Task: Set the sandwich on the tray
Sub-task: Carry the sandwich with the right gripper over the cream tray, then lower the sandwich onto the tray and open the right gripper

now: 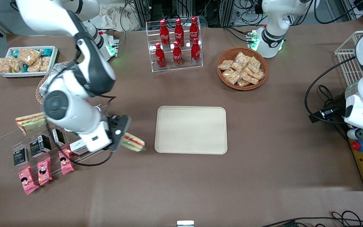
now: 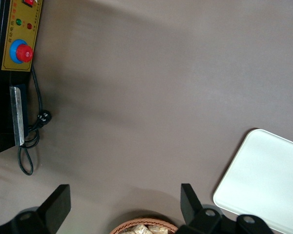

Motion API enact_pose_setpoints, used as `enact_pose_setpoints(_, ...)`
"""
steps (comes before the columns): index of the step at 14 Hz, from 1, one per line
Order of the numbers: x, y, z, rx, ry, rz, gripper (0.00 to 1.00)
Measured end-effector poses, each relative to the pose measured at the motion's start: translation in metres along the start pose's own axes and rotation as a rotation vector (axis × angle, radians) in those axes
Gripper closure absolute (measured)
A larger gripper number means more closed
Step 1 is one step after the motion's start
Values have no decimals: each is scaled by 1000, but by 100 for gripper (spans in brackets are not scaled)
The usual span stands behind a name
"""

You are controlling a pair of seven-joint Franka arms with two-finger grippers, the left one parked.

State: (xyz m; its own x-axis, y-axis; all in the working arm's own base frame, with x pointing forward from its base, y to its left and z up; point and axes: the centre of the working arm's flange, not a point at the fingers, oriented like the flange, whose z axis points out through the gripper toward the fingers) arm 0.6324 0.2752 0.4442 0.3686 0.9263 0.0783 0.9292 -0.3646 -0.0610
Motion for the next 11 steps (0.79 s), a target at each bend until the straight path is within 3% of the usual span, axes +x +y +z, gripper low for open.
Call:
enact_pose_setpoints(3,39,-23,26,-29,29,38,73)
enact_pose_setpoints(11,122,-84,143,-69,51,-85,73)
